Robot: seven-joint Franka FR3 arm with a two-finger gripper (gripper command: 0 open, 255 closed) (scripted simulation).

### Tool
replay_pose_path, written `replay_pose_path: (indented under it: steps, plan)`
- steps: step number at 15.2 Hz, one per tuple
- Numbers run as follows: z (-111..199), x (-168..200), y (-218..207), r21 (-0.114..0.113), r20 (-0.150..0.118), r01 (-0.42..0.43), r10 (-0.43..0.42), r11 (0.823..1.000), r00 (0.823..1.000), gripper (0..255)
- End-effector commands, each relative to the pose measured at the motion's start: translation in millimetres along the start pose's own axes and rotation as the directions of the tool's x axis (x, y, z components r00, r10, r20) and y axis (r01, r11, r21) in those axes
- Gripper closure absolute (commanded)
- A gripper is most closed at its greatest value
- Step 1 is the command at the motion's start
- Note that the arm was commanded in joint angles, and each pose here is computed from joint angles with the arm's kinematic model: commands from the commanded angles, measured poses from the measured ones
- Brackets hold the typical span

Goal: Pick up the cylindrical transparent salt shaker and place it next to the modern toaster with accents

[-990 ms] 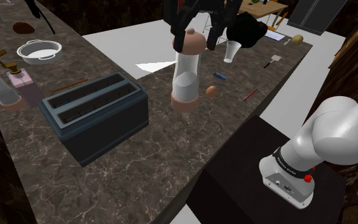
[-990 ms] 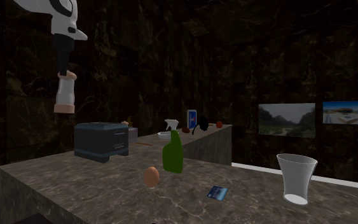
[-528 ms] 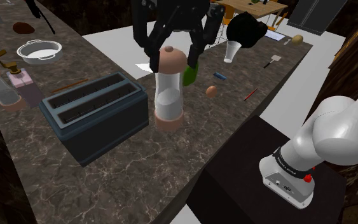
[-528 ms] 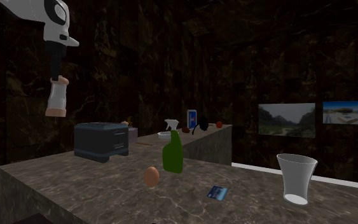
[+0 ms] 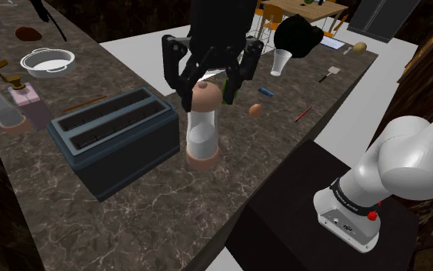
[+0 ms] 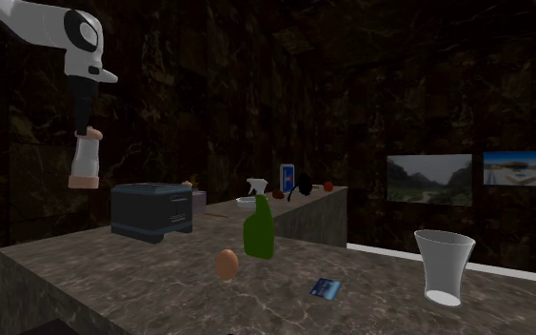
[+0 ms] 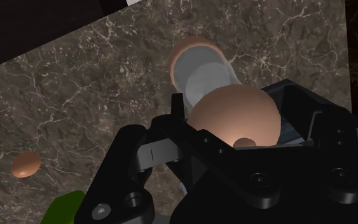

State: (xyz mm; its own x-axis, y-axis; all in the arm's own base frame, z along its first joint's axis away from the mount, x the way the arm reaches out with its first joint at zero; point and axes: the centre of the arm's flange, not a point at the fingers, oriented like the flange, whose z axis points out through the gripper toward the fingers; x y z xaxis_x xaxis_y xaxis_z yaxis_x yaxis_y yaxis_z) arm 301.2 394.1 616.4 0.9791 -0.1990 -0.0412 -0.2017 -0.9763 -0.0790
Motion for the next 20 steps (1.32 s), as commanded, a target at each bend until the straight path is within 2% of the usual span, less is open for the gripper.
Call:
replay_pose_path:
  steps: [1,20]
  plan:
    - [11,2,1,0.0,0.0,0.0,0.0,1.0,1.0,255]
    - [111,6,9,0.0,0.0,0.0,0.0,1.0,1.0,255]
